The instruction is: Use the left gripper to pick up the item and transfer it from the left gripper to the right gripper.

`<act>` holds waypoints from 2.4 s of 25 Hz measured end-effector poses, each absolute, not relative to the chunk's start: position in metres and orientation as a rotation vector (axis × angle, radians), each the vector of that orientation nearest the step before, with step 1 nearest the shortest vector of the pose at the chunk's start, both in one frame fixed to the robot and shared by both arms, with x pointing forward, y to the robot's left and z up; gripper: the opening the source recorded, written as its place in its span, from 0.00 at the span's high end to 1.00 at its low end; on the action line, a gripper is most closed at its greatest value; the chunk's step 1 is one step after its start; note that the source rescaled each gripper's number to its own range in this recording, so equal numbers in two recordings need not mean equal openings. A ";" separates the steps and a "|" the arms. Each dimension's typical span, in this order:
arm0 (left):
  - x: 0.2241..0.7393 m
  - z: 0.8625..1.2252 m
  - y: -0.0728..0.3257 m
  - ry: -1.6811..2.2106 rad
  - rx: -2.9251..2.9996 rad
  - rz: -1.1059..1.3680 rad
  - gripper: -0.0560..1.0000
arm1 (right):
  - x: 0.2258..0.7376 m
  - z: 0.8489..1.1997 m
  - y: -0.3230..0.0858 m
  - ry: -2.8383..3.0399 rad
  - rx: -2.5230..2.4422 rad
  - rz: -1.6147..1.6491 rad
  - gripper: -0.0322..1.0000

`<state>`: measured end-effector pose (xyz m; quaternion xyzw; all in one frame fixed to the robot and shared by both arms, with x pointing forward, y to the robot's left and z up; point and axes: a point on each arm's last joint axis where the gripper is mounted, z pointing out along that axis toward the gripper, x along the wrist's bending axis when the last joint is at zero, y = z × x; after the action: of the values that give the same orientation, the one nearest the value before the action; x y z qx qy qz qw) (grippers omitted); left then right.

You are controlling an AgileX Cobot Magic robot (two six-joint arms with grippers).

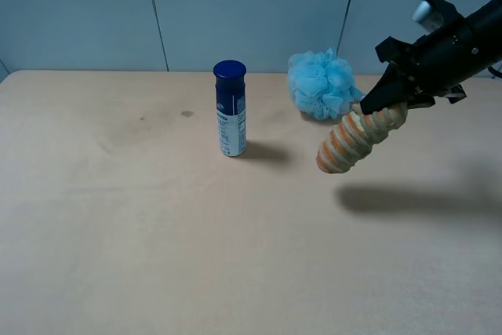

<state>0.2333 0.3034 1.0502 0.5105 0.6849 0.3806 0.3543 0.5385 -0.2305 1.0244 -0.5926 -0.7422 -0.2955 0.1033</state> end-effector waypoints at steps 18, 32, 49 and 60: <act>0.233 1.050 0.303 1.770 1.320 0.984 0.01 | 0.599 0.935 -0.257 -1.930 -1.825 -0.549 0.83; 0.233 1.050 0.303 1.770 1.320 0.984 0.01 | 0.613 0.950 -0.263 -2.011 -1.871 -0.533 0.00; 0.233 1.050 0.303 1.770 1.320 0.984 0.01 | 0.613 1.091 -0.276 -2.243 -2.064 -0.733 0.00; 0.233 1.050 0.303 1.770 1.319 0.984 0.01 | 0.530 1.178 -0.279 -2.310 -2.198 -0.984 0.00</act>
<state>0.2333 0.3034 1.0502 0.5104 0.6847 0.3808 0.3545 0.5302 -0.2792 1.1783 -0.6556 -0.6889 -0.2935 -0.0977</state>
